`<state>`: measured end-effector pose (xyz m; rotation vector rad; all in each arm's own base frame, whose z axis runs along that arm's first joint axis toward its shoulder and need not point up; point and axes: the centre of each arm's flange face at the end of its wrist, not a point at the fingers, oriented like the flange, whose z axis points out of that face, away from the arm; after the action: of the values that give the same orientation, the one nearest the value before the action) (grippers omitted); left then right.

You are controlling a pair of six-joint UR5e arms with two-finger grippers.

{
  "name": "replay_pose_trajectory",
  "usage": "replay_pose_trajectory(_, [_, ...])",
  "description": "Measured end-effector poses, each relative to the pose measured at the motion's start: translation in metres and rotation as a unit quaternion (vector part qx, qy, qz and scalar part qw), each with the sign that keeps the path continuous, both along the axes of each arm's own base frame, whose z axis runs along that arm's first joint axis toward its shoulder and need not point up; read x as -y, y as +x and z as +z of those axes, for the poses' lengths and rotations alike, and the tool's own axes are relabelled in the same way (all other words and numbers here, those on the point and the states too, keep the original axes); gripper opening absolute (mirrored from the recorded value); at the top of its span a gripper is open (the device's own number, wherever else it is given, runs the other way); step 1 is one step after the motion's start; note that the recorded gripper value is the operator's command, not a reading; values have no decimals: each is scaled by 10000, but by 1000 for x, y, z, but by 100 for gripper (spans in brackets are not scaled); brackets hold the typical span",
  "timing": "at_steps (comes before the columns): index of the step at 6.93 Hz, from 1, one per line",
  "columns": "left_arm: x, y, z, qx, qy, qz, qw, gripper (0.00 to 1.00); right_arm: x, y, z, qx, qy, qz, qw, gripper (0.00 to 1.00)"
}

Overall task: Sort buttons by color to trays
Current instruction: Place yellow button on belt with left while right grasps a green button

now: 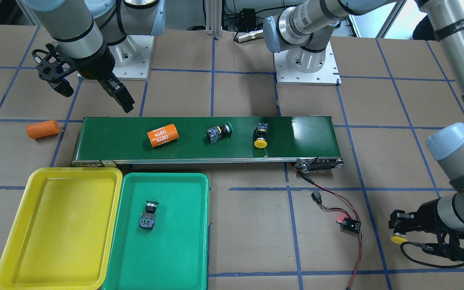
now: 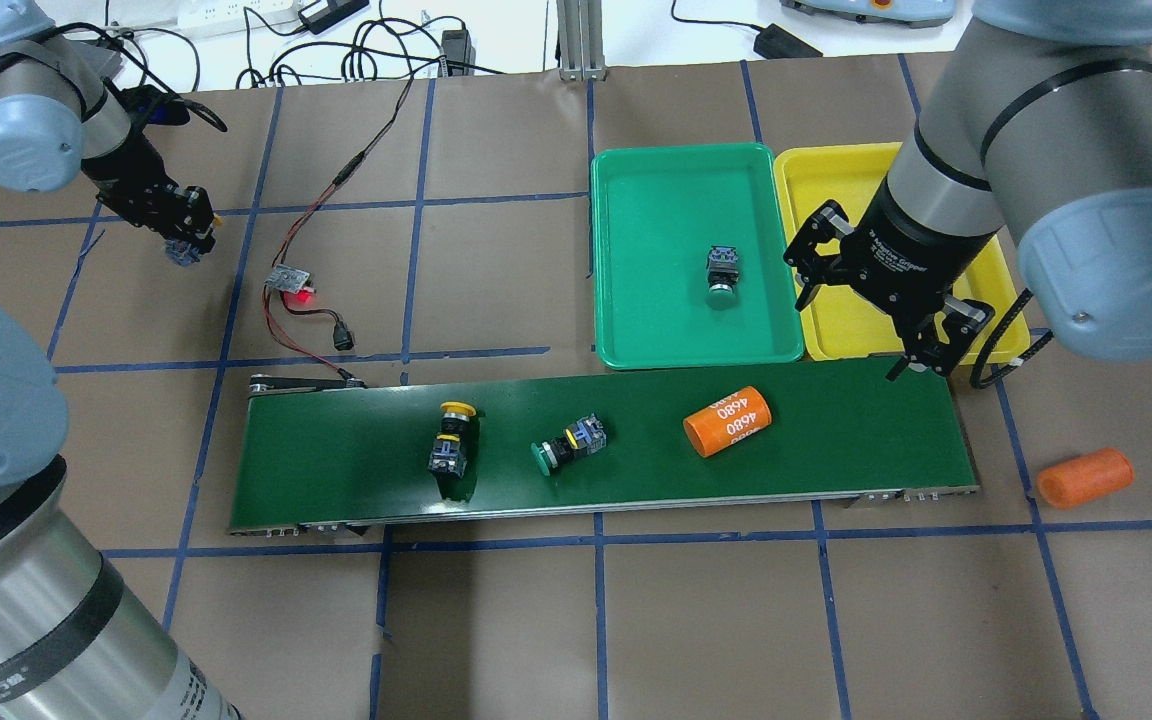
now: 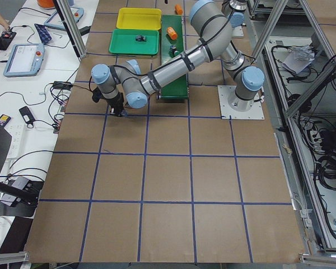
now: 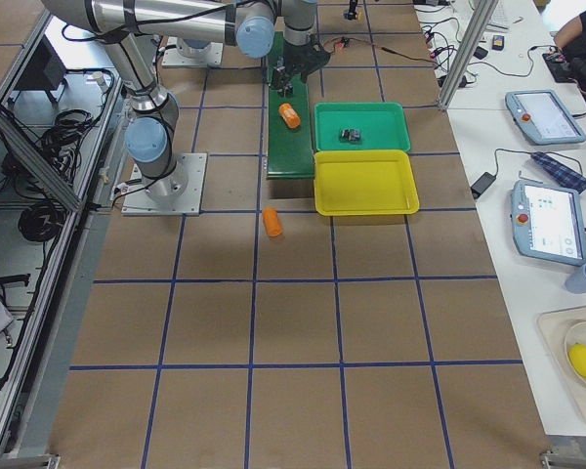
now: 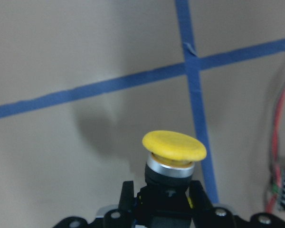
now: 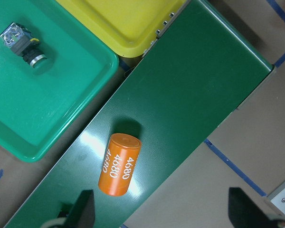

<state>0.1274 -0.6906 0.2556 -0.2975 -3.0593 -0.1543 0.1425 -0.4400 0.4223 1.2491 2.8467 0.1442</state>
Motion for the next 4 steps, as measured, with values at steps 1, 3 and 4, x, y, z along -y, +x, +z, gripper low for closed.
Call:
replay_pose_trajectory(1, [-33,-20,22,-39,85,93,9999,0,0,0,-2,2,32,-66,10000,100])
replay_pose_trajectory(3, [-116,-78,42,-16,279,440,9986,0,-3,4,-15,-9,121,-435,9990,100])
replay_pose_trajectory(4, [-152,-111,43,56,302,641,9975,0,-5,9,-22,28,113,-525,9986,100])
